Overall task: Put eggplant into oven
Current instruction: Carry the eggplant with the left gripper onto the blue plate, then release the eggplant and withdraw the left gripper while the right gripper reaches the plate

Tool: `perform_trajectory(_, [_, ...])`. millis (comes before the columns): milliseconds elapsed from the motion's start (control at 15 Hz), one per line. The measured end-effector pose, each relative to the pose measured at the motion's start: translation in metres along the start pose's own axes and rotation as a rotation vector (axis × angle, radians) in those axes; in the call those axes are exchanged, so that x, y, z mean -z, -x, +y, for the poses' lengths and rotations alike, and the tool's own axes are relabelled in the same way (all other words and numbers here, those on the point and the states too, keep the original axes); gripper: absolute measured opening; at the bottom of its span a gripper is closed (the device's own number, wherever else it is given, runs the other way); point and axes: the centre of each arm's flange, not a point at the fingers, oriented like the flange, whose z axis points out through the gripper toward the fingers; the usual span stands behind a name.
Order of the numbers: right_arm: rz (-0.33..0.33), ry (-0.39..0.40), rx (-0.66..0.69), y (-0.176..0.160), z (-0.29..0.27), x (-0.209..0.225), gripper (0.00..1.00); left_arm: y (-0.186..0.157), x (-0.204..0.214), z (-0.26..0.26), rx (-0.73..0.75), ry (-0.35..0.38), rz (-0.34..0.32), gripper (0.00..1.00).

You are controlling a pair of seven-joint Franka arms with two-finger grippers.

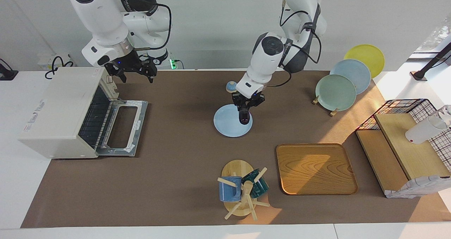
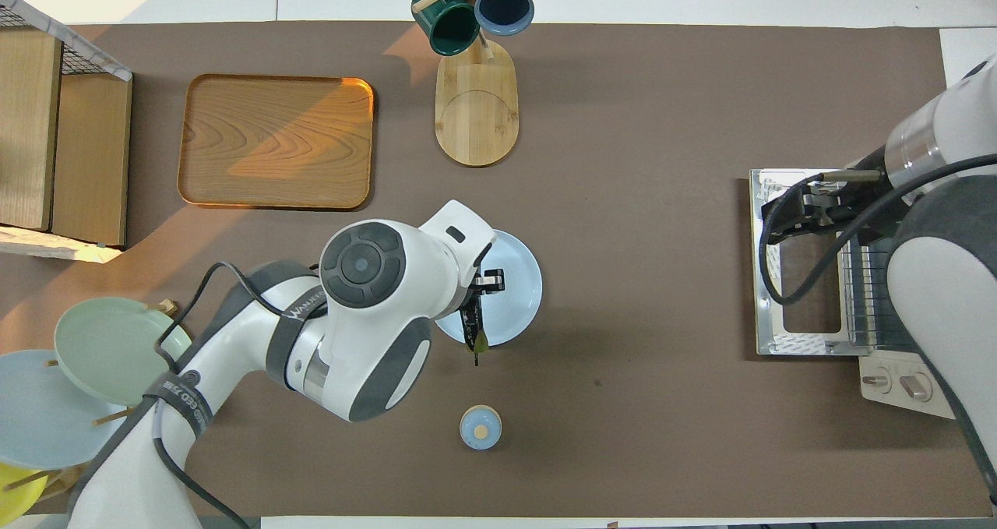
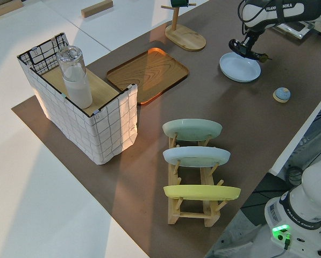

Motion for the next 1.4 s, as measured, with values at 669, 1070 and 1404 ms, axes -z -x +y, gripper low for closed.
perform_trajectory(669, [0.0,0.0,0.0,0.0,0.0,0.0,1.0,0.004,-0.043,0.002,0.023,0.0,0.017,0.41])
perform_trajectory(1070, [0.002,0.0,0.0,0.0,0.0,0.0,1.0,-0.05,0.022,-0.028,0.069,-0.004,0.003,1.0])
perform_trajectory(1404, [0.068,-0.054,0.057,-0.006,-0.04,-0.011,1.0,-0.129,0.141,-0.126,0.05,-0.011,0.005,1.0])
